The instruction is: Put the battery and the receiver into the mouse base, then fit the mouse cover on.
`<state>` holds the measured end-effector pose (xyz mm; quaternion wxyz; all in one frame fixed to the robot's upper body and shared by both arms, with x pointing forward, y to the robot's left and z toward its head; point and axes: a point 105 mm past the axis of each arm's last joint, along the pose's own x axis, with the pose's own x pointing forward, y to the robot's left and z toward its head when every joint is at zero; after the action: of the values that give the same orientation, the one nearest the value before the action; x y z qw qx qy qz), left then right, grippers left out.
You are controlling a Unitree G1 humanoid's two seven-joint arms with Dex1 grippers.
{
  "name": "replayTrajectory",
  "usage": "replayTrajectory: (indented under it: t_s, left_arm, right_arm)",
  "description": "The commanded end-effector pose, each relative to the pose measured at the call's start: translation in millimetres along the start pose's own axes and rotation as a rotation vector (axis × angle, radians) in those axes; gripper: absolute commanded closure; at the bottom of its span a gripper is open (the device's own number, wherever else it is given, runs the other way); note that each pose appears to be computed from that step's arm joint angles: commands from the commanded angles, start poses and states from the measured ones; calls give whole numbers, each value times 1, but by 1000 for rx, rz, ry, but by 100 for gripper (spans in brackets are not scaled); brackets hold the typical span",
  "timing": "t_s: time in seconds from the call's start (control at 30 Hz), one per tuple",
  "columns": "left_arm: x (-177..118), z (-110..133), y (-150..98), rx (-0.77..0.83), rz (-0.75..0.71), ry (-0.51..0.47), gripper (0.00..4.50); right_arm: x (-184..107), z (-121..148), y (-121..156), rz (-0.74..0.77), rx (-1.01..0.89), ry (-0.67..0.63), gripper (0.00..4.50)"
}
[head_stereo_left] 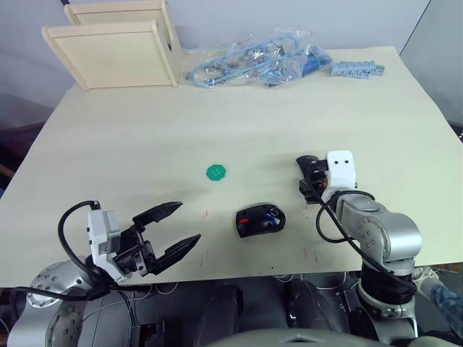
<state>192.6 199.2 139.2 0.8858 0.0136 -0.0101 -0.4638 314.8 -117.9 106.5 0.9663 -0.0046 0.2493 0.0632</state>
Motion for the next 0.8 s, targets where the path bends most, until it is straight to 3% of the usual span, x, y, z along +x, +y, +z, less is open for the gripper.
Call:
replayTrajectory:
  t_s: [0.03,0.13,0.2,0.63,0.8]
  left_arm:
    - [2,3,-2,25,-11,-6,7]
    - [2,3,-1,24,-12,-6,0]
    - [2,3,-1,24,-13,-6,0]
    - [4,3,0,25,-19,-10,0]
    - [4,3,-1,20,-42,-2,0]
  right_arm:
    - [-3,7,1,3,-5,-40,0]
    - [-3,6,0,1,-4,-40,84]
    - [-3,6,0,1,-5,-40,177]
    - [-6,14,-1,25,-75,-64,177]
    - [-41,38,16,419,-318,-140,177]
